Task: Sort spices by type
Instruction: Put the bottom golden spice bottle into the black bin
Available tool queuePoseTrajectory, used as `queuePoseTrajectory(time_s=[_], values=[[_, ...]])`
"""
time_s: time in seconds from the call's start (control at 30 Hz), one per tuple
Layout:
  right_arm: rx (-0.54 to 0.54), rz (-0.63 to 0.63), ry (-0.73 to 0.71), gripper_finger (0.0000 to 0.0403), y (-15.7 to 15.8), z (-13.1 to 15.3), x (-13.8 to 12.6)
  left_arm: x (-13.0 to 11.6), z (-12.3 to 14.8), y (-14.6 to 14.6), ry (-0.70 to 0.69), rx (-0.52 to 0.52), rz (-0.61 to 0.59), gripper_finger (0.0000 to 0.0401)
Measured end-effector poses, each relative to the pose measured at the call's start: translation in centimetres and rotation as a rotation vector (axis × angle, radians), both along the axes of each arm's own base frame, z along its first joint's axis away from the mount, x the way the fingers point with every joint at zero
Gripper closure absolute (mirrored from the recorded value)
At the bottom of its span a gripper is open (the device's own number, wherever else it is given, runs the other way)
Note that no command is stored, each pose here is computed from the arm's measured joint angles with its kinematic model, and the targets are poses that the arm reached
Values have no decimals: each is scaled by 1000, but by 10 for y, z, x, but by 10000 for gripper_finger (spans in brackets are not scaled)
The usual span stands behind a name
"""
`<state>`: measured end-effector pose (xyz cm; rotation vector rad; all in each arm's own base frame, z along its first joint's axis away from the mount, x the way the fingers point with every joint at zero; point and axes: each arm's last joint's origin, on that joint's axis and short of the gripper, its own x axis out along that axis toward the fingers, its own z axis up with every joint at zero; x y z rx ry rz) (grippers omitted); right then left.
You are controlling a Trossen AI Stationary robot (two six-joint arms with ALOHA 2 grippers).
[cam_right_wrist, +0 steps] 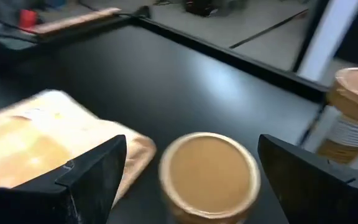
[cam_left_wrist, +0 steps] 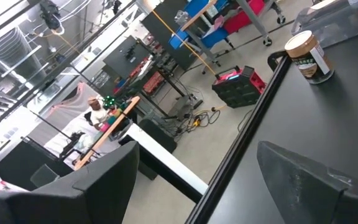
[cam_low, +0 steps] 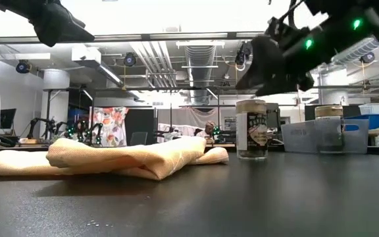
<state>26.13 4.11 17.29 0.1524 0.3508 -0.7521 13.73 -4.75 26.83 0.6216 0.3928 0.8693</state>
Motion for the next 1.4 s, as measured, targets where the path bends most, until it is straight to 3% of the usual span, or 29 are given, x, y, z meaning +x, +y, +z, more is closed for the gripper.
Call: queuePoseTrajectory(time_s=[0.23, 0.7, 0.83, 1.0, 1.2, 1.4], values=[[80, 95, 5, 50, -2, 19, -13, 0, 0, 0, 0, 0, -1, 90], [123, 104, 177, 57, -20, -15, 7, 0, 0, 0, 5, 5, 0, 90], [87, 117, 198, 77, -20, -11, 20, 0, 0, 0, 7, 6, 0, 90], [97, 99, 233, 131, -27, -9, 29, 0, 0, 0, 8, 7, 1, 90], [140, 80, 245, 135, -32, -10, 31, 0, 0, 0, 8, 7, 1, 90], [134, 112, 198, 135, -32, 20, 31, 0, 0, 0, 9, 8, 1, 90]])
